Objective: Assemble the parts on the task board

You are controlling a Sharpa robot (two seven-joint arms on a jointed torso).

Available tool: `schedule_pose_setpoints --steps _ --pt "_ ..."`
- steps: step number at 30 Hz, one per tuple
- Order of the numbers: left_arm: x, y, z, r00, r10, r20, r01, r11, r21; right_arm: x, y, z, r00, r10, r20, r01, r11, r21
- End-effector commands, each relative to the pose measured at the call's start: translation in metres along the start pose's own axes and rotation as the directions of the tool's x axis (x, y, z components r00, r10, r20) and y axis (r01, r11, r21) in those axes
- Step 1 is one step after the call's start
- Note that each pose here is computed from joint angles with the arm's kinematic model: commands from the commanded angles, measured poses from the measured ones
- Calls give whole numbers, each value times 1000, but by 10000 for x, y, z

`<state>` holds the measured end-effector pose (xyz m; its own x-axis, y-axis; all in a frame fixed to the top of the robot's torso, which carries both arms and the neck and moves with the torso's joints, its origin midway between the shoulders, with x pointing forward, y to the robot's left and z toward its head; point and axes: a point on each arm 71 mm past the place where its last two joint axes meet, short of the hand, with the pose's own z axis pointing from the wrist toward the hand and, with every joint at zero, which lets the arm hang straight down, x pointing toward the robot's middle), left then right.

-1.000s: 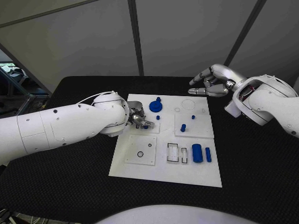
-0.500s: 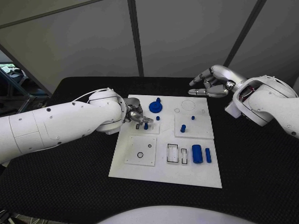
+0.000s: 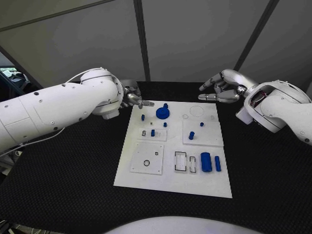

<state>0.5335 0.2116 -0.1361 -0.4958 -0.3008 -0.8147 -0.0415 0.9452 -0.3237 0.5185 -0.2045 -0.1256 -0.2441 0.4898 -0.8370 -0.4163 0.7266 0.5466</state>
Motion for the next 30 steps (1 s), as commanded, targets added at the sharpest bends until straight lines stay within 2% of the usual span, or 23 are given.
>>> schedule_pose_setpoints --steps 1,7,16,25,30 --pt "-2 -8 82 996 52 -76 -54 998 -22 1 17 10 1000 1 -4 -1 1000 -6" --pt "-22 -8 266 990 77 -115 -85 994 -65 14 42 17 1000 -4 -5 4 1000 -13" --pt "10 2 444 980 98 -172 -118 987 -107 30 68 28 1000 -6 -9 6 1000 -20" --pt "101 -24 538 969 119 -216 -145 983 -110 43 83 37 1000 -5 -12 5 1000 -24" --pt "147 0 564 964 126 -234 -156 981 -114 47 87 41 1000 -5 -14 5 1000 -25"
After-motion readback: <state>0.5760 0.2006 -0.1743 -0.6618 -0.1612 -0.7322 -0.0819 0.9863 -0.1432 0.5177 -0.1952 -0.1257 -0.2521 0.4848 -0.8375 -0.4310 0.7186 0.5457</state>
